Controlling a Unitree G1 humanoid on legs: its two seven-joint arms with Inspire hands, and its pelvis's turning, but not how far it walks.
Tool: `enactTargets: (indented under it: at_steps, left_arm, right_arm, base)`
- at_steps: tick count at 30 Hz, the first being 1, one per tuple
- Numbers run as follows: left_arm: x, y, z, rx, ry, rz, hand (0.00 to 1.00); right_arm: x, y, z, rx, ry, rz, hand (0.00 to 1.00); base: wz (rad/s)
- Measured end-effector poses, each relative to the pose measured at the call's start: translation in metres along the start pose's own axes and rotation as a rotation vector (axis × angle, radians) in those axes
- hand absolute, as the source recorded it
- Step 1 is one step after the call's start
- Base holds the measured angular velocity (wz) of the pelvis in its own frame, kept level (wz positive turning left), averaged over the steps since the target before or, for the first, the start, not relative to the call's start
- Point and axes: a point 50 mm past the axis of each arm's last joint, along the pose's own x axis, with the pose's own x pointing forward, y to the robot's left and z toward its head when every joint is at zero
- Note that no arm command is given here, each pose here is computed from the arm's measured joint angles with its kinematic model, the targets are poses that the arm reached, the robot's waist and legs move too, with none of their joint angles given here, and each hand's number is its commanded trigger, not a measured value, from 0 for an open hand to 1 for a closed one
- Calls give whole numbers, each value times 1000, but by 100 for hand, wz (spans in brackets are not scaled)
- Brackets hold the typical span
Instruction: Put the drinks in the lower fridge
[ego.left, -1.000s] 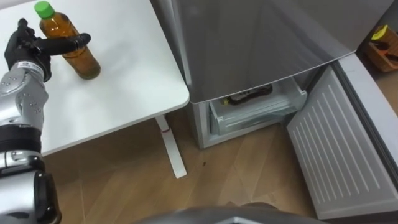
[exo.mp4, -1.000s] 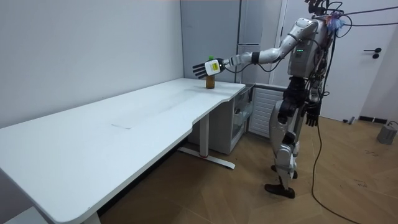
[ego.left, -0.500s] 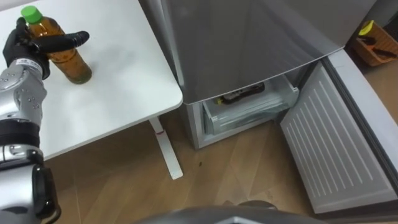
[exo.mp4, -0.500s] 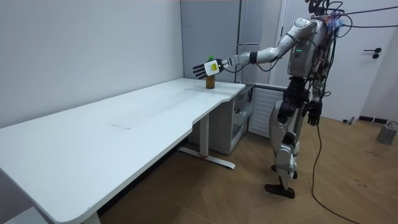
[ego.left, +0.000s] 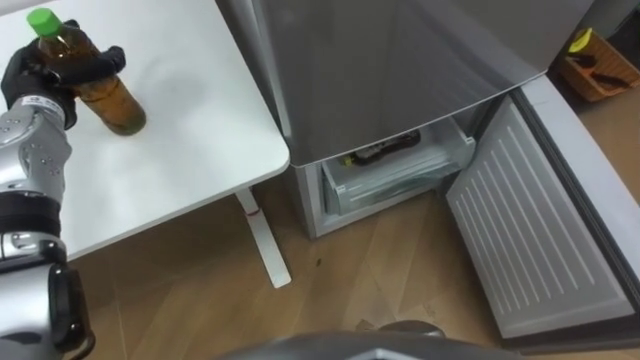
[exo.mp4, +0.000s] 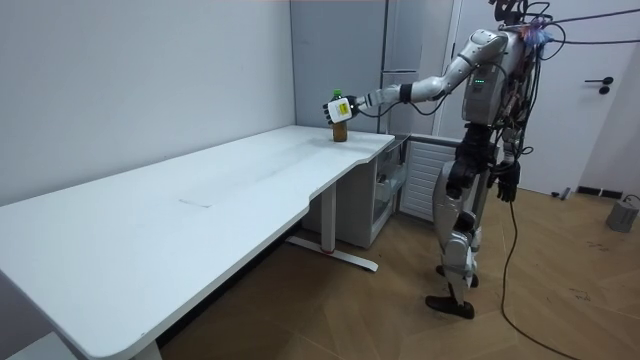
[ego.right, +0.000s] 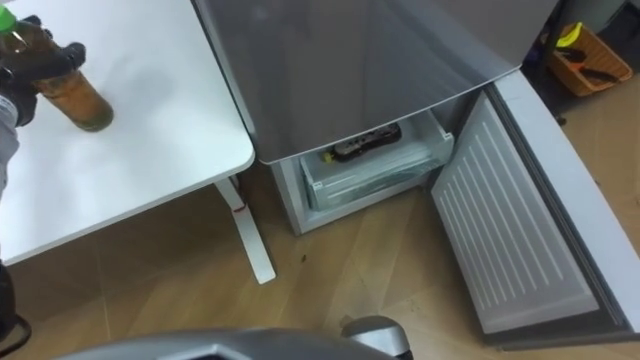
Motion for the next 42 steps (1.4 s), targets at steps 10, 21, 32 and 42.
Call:
enactTargets:
  at_steps: [10, 21, 32, 42]
  left_arm:
    - [0, 0, -3, 1, 13, -9, 100]
    - [1, 1, -4, 23, 17, -4, 100]
    - [-3, -17, 4, 23, -34, -55, 100]
    - [-36, -48, 25, -13, -229, -223, 100]
  right_arm:
    - [0, 0, 0, -2, -4, 0, 0]
    - [0, 1, 0, -2, -6, 2, 0]
    - [-1, 11, 27, -31, -81, 33, 0]
    - [-2, 20, 39, -114, -123, 38, 0]
  base:
    - [0]
    - [0]
    - [11]
    - [15]
